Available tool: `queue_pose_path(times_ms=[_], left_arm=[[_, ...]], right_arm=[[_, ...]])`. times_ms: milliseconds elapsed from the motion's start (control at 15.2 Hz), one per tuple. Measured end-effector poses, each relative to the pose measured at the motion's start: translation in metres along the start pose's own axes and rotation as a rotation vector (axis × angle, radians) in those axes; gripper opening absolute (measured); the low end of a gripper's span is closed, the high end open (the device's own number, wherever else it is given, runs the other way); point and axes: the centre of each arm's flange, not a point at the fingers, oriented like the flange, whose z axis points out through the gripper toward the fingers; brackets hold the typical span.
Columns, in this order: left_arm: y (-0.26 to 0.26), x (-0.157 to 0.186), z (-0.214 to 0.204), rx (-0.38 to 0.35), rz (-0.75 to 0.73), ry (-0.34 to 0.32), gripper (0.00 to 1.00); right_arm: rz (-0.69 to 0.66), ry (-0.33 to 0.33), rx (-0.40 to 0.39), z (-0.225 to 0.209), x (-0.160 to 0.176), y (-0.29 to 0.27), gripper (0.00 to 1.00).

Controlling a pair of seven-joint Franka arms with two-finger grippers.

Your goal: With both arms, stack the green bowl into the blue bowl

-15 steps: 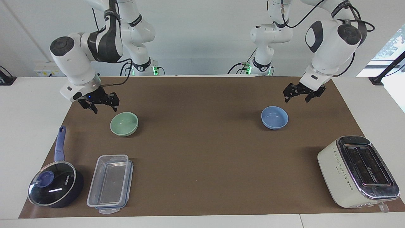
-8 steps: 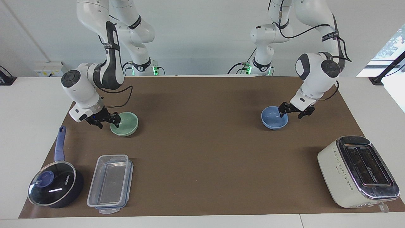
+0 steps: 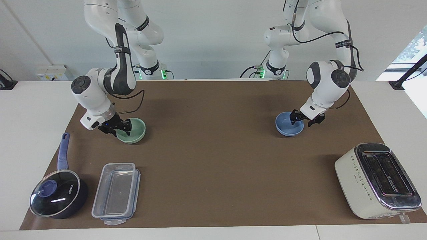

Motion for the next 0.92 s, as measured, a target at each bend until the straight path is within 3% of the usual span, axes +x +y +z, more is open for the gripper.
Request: queue_pose_path(times_ms=[132, 395, 461, 724, 921], left_arm=[[0.000, -0.002, 0.003, -0.001, 0.004, -0.006, 0.62], [-0.001, -0.002, 0.003, -0.001, 0.013, -0.007, 0.14], [-0.001, -0.001, 0.001, 0.000, 0.016, -0.002, 0.04], [0.009, 0.025, -0.052, -0.002, 0.018, 0.003, 0.04], [0.084, 0.057, -0.106, -0.007, -0.014, -0.001, 0.04]], right_arm=[[-0.013, -0.001, 0.000, 0.003, -0.003, 0.002, 0.57], [-0.018, -0.003, 0.001, 0.002, -0.003, 0.001, 0.14], [-0.021, -0.005, 0.007, -0.003, -0.003, 0.000, 0.08], [-0.034, -0.066, 0.033, -0.037, 0.008, -0.004, 0.06], [-0.050, -0.079, 0.043, -0.069, 0.023, -0.009, 0.06]])
